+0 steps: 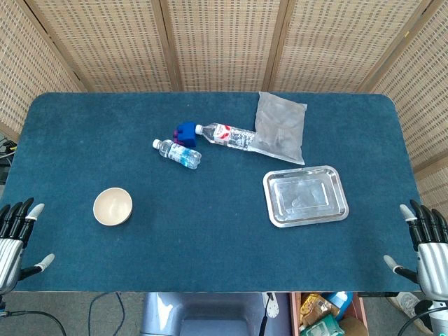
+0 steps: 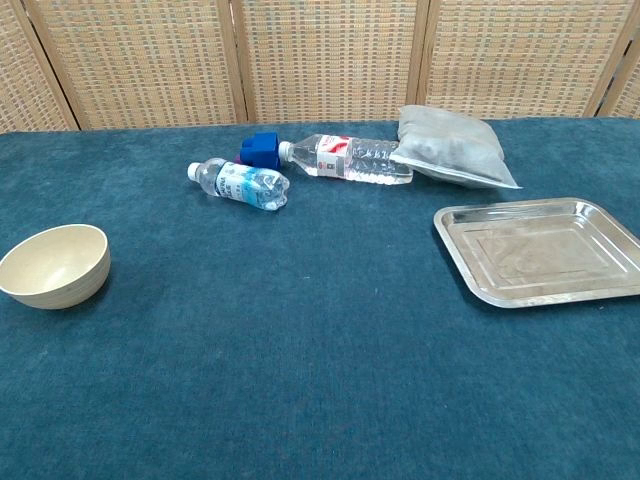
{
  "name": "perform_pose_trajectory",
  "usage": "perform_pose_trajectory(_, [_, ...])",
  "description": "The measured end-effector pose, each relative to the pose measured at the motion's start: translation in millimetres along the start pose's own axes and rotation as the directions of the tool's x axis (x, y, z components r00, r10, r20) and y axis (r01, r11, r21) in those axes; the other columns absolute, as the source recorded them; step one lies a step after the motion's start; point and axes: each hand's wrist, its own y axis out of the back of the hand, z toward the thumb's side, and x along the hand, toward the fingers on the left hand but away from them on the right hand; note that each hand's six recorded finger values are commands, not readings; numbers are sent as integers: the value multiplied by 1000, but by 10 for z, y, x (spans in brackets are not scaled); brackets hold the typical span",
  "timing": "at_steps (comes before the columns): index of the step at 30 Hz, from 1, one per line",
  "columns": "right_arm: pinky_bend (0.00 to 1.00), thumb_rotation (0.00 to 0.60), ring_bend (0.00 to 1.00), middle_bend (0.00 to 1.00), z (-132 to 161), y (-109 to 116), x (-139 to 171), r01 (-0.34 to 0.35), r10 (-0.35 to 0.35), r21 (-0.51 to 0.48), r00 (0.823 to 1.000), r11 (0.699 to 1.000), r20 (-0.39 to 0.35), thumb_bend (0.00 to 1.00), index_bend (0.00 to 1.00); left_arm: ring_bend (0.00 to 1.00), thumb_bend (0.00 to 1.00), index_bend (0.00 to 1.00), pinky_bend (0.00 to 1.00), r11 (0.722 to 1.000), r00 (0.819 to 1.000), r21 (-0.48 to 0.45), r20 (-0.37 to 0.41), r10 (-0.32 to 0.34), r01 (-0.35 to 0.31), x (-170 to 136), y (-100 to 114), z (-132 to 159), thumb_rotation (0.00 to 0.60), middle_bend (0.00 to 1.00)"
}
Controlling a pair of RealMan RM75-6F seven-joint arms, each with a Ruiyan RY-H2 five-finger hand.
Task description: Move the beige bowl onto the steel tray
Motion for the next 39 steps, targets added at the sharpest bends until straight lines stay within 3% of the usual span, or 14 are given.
perform_pose_trajectory(8, [0, 600, 0, 0, -1, -11, 1, -5, 5, -6, 1000, 1000, -2, 0, 0, 0, 0, 0, 0, 1000, 1000, -3, 3, -18, 18, 36, -26, -6, 600, 0])
perform_pose_trajectory(12, [0, 600, 0, 0, 6, -14, -3, -9, 9, -16, 1000, 1000, -3, 0, 0, 0, 0, 0, 0, 999, 998, -20, 41, -46, 47, 119, -112, 31, 600, 0])
perform_pose_trajectory(21, [0, 600, 0, 0, -35, -18, -29, -19, 19, -33, 1000, 999, 9, 0, 0, 0, 0, 4, 0, 990, 985, -45, 117, -126, 132, 477, -533, 35, 600, 0])
perform_pose_trajectory(30, [0, 600, 0, 0, -99, -86, -94, -55, 56, -50, 998, 997, 26, 0, 0, 0, 50, 266, 0, 962, 952, 18, 142, -272, 273, 945, -1148, 71, 600, 0])
perform_pose_trajectory(35, [0, 600, 0, 0, -111, -92, -102, -57, 59, -52, 998, 997, 29, 0, 0, 0, 99, 322, 0, 952, 940, 31, 150, -306, 305, 1199, -1422, 199, 600, 0])
perform_pose_trajectory(39, [0, 600, 0, 0, -119, -94, -107, -59, 61, -57, 998, 997, 31, 0, 0, 0, 157, 400, 0, 955, 942, 22, 156, -296, 296, 1266, -1485, 261, 600, 0])
